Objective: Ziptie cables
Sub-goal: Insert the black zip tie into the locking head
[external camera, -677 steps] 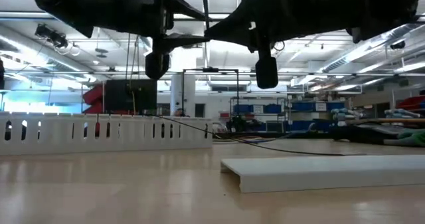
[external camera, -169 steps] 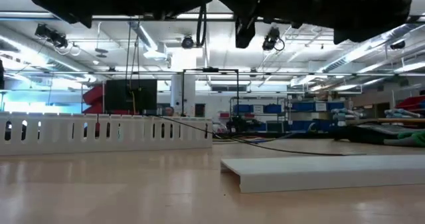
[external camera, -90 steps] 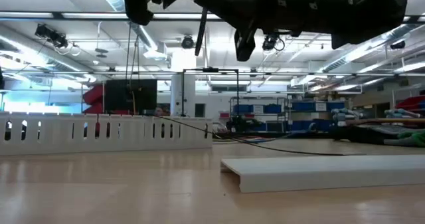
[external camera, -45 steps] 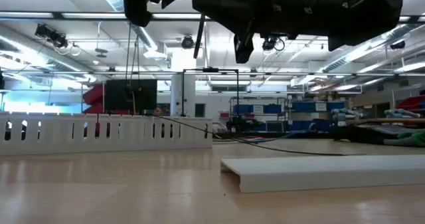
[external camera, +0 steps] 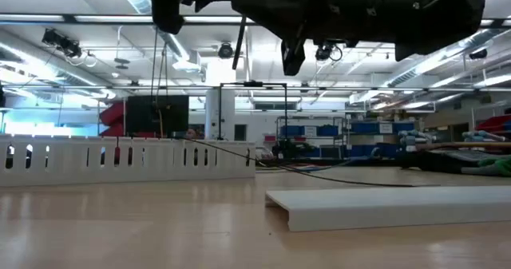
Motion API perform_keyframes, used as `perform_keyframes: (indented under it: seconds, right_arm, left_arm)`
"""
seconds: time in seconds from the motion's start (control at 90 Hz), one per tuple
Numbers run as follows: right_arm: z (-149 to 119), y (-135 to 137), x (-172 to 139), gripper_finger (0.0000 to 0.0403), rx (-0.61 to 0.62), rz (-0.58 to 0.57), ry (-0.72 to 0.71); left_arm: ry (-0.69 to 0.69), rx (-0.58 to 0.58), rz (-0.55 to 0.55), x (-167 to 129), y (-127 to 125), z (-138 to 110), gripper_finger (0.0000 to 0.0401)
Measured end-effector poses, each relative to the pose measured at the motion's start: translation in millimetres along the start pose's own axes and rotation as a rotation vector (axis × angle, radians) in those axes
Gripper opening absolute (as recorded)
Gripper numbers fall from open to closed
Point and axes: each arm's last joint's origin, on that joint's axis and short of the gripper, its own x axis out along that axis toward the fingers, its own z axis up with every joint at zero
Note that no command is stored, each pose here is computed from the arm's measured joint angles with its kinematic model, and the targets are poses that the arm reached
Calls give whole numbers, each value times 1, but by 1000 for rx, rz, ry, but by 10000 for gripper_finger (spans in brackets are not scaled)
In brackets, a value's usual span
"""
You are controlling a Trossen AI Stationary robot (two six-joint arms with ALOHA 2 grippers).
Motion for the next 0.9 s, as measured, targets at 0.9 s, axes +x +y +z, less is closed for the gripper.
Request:
perform_keyframes:
  seconds: [0.9]
  right_arm:
    - [2, -3, 0, 0, -10, -5, -15]
  left_arm:
    - [9, 0, -9, 0, -1, -1, 0]
